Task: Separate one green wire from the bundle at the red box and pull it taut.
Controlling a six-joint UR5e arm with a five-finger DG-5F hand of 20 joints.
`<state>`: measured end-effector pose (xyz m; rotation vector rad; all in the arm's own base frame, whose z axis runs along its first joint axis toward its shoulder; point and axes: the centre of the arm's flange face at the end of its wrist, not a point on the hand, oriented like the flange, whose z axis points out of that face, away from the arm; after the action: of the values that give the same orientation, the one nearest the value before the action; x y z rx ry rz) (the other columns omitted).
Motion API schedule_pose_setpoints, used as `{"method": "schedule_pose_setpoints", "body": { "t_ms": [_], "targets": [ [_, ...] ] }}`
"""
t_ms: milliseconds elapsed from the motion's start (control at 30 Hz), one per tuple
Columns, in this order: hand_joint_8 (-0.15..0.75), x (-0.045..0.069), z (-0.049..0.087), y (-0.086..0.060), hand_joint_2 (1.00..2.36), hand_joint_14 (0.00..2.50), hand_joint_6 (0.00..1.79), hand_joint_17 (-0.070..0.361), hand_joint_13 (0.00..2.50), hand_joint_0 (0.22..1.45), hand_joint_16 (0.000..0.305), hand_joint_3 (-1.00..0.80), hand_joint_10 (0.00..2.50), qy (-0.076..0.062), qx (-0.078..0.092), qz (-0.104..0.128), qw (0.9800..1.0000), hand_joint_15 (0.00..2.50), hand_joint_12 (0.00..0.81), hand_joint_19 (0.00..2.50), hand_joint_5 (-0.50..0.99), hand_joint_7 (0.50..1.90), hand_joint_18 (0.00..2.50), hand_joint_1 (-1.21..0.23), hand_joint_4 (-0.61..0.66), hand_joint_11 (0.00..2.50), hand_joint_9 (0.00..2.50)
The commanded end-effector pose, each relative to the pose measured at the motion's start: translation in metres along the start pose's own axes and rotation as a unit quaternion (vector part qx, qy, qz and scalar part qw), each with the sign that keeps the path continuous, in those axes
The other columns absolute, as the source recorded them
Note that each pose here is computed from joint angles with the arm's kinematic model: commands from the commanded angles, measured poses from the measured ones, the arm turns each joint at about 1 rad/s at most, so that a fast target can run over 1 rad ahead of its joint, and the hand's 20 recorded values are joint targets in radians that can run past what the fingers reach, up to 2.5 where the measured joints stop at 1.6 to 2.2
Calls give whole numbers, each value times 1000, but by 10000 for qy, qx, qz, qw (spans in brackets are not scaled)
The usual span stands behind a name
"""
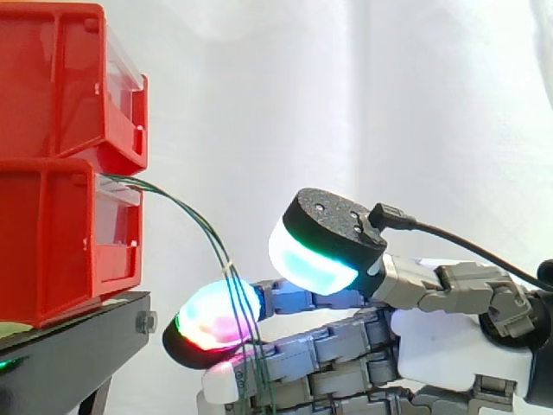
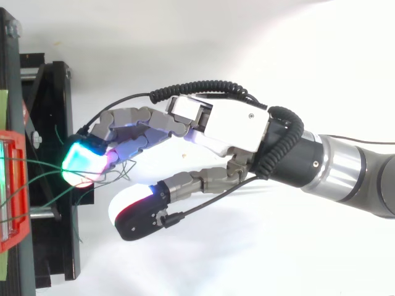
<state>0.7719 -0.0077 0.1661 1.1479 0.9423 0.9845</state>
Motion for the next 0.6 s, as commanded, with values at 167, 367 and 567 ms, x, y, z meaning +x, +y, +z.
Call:
{"method": "schedule_pose_setpoints", "body": {
  "t_ms": [167, 367, 567],
  "targets": [
    [241, -2, 4, 4, 1003, 6, 503, 106, 481, 624, 47, -460, 9, -15, -16, 101, 9999, 162, 310, 377, -77, 1236, 481, -694, 88, 184, 790],
    [243, -1, 5, 7, 1005, 6, 500, 105, 510, 625, 47, -448, 8, -1, -24, 106, 9999, 172, 315, 393, -56, 1399, 507, -697, 98, 212, 823],
    [252, -1, 5, 6, 1011, 8, 636, 105, 535, 614, 47, -366, 11, 0, -18, 141, 9999, 202, 318, 413, -87, 1249, 537, -660, 140, 247, 855]
  ]
}}
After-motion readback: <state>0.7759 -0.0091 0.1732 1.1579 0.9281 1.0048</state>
